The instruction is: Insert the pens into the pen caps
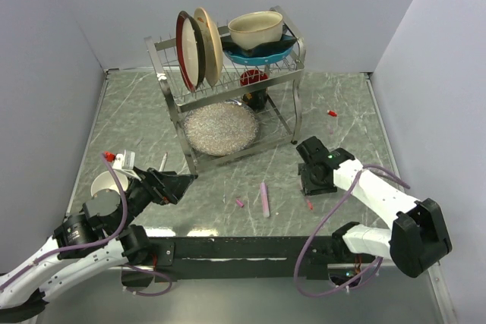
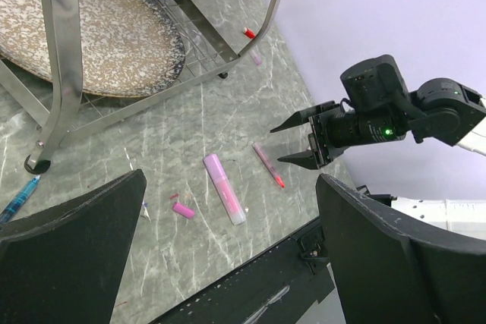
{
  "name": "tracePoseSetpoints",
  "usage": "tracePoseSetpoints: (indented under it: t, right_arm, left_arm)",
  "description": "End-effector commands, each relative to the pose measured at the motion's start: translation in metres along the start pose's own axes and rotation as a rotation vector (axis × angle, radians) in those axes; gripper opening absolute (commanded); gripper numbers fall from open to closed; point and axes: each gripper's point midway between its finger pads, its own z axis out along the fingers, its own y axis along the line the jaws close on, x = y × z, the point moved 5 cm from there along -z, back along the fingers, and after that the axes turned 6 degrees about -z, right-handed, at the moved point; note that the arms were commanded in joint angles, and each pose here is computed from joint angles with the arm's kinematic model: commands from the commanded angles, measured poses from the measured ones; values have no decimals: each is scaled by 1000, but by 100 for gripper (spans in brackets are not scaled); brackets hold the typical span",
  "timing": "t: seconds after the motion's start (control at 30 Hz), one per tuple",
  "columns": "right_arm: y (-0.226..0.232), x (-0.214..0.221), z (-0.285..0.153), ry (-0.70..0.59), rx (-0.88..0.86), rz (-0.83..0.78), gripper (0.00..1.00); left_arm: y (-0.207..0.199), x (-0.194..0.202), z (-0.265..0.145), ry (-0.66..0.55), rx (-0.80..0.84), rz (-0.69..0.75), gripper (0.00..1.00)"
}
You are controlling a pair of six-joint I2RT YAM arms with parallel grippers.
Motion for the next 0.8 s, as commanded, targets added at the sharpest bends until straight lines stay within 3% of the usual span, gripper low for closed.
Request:
tracePoseSetpoints:
  t: [0.0,0.37,0.77]
  right_arm:
    - [-5,-7,10,0,41,165,61]
    - [-16,-20,33,-68,98,232,60]
    - [-33,-14,53,-56,208,249,56]
  left_arm:
    - [-5,-5,-3,-18,31,-3,99]
    - [-5,-6,-3,-20,23,-6,99]
    - [-4,-5,-3,-18,21,-10,99]
